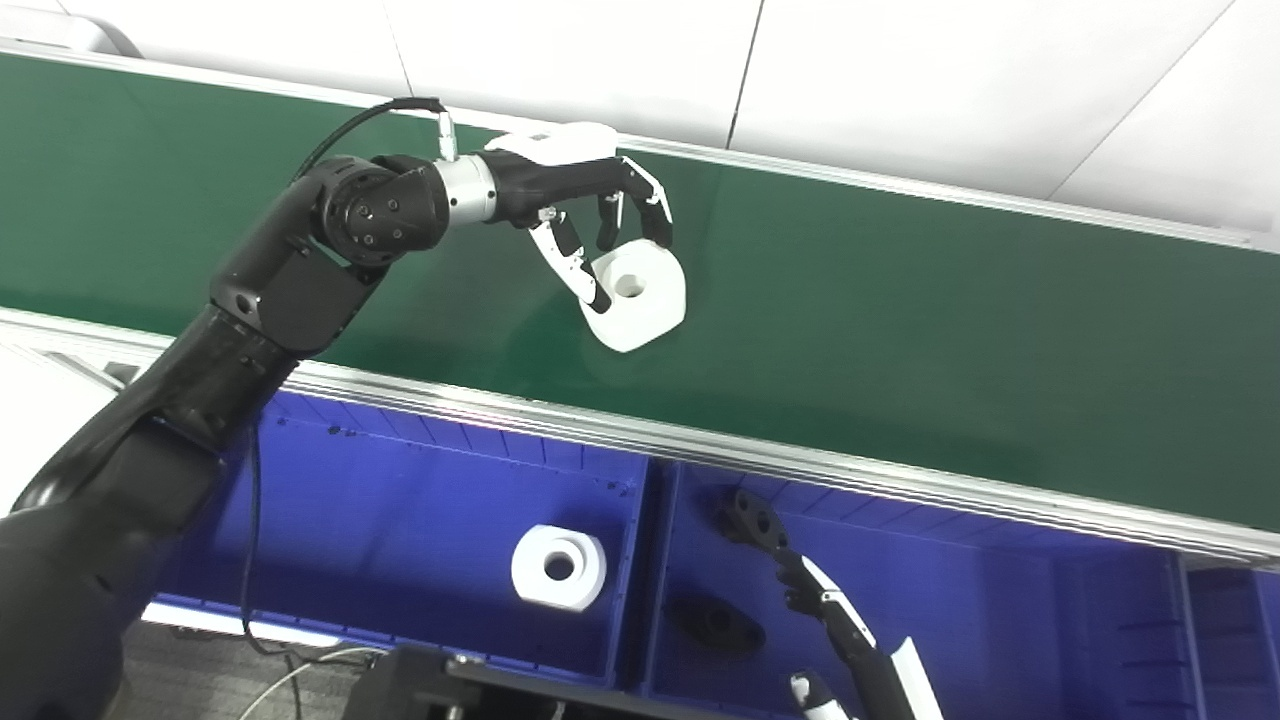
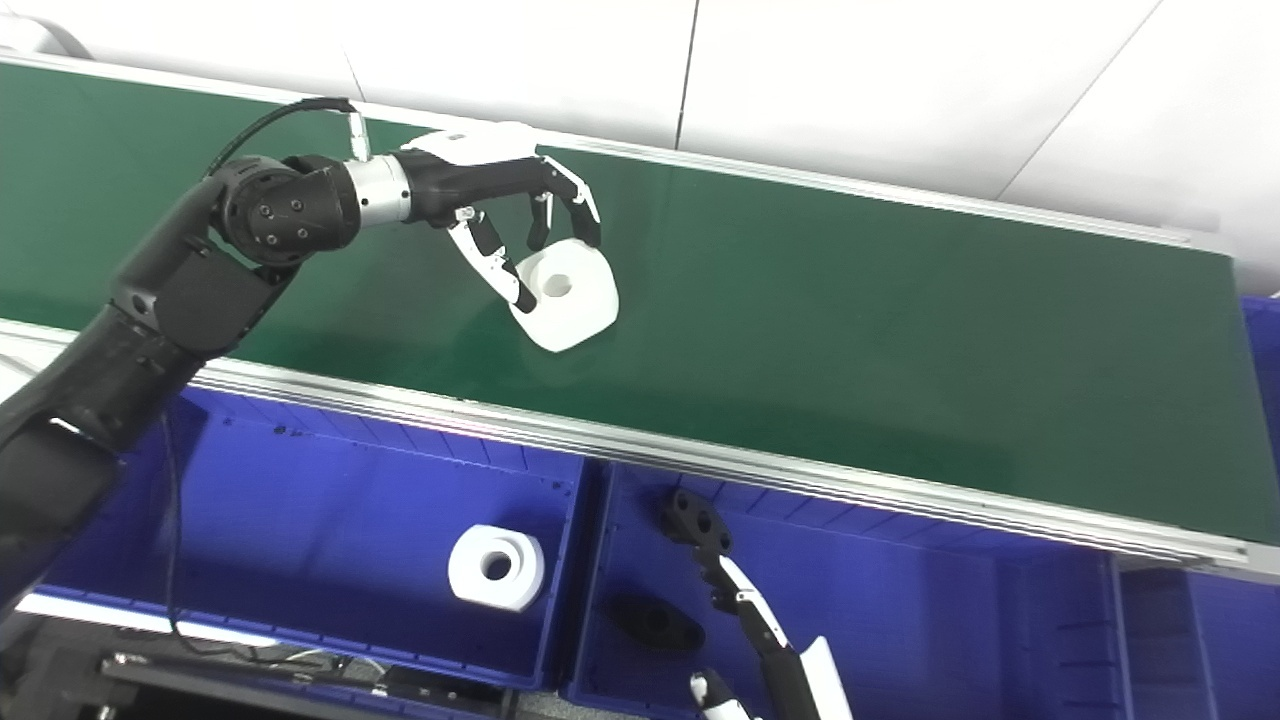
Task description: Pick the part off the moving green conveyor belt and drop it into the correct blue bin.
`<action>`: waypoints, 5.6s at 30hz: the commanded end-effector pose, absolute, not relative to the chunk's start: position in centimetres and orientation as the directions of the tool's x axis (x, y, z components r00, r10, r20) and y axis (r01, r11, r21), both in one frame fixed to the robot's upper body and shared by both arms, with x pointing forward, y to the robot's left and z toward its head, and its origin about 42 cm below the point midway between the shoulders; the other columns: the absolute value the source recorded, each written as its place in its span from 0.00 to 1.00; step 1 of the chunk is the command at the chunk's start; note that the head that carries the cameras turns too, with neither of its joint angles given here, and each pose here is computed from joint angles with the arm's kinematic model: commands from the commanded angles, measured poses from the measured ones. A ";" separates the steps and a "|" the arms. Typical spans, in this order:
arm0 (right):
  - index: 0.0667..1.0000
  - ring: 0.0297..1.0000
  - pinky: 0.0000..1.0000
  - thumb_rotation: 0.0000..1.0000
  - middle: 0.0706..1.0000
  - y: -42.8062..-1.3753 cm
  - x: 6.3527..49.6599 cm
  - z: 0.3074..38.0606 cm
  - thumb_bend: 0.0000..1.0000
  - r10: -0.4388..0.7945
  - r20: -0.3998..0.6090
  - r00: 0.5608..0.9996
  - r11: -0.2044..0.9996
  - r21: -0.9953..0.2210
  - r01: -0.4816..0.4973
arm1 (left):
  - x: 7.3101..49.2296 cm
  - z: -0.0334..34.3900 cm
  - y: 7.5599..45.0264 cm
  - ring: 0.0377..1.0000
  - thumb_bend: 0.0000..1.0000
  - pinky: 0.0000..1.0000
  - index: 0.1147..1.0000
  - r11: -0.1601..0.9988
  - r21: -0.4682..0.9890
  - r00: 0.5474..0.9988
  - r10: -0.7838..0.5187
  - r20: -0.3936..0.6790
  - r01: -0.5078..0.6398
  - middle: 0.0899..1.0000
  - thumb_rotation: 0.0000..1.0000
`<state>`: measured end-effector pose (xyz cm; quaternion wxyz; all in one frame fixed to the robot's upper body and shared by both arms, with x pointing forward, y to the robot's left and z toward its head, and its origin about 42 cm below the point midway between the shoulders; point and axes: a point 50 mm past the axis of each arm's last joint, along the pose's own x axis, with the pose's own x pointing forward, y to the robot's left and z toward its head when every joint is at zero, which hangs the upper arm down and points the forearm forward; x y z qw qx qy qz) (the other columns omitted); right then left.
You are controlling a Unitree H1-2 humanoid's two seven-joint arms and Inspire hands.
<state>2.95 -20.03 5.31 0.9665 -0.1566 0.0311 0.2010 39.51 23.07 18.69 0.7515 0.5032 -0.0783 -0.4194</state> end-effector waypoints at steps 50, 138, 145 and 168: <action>0.89 0.88 0.83 1.00 0.91 -19.5 2.6 6.1 0.60 0.360 -0.057 0.931 0.894 -0.264 -0.362 | 37.6 13.0 14.0 0.42 0.47 0.39 0.50 0.237 0.789 0.560 -0.813 -0.158 0.567 0.49 0.00; 0.92 0.91 0.88 1.00 0.93 -21.2 3.3 6.0 0.58 0.371 -0.055 0.927 0.885 -0.281 -0.371 | 17.5 15.4 28.5 0.46 0.48 0.37 0.47 0.716 0.549 0.856 -0.517 0.004 0.430 0.40 0.00; 0.92 0.91 0.88 1.00 0.93 -21.2 3.2 6.0 0.57 0.372 -0.057 0.927 0.886 -0.278 -0.372 | 15.2 14.2 28.8 0.42 0.47 0.35 0.47 0.719 0.513 0.853 -0.519 -0.051 0.468 0.47 0.00; 0.92 0.91 0.88 1.00 0.92 -21.1 3.0 6.2 0.59 0.370 -0.056 0.927 0.887 -0.275 -0.371 | 11.5 8.9 29.0 0.41 0.47 0.37 0.46 0.645 0.556 0.830 -0.532 -0.165 0.524 0.48 0.00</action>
